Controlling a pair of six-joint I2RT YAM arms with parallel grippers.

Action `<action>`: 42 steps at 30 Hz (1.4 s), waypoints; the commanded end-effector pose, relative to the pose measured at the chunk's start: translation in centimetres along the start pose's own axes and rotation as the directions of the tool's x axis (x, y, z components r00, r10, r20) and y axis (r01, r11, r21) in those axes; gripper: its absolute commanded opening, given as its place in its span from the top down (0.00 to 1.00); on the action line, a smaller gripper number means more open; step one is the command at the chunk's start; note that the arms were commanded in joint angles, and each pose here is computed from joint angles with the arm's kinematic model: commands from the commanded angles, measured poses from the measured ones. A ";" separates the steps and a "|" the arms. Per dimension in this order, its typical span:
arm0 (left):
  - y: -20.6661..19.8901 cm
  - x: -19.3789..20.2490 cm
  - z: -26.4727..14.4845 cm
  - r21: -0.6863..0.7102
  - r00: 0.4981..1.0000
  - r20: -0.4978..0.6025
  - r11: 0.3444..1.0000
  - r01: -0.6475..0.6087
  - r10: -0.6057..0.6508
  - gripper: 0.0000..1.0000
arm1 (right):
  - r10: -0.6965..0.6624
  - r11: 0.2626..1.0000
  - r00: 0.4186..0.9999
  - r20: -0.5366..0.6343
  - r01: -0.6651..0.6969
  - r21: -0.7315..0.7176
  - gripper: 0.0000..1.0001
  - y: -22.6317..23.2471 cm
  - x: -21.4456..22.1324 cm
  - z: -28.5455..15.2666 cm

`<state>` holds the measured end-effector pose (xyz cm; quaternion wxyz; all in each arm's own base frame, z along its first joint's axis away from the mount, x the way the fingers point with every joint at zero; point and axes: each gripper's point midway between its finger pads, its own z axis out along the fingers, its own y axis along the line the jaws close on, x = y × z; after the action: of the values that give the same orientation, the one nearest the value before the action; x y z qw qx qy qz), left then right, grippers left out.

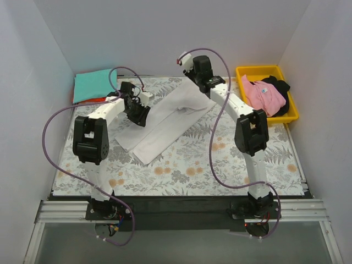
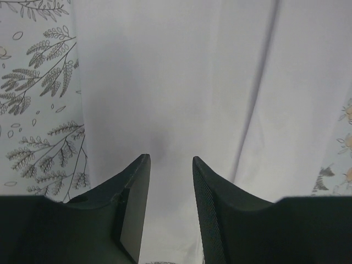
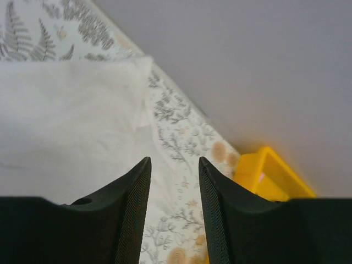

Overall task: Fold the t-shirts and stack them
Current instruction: Fold the tshirt

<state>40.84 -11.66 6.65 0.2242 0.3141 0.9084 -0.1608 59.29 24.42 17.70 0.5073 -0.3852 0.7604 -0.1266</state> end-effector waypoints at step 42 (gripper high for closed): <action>-19.1 -11.8 3.2 0.386 0.991 0.088 0.920 0.061 -0.102 0.73 | 0.321 0.606 0.809 -0.493 -0.575 -0.549 0.81 9.0 13.7 -17.3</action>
<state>34.60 -32.10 11.92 0.1642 0.3427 0.8562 -0.3500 38.77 15.75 12.09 0.2291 -0.2980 0.9044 0.2021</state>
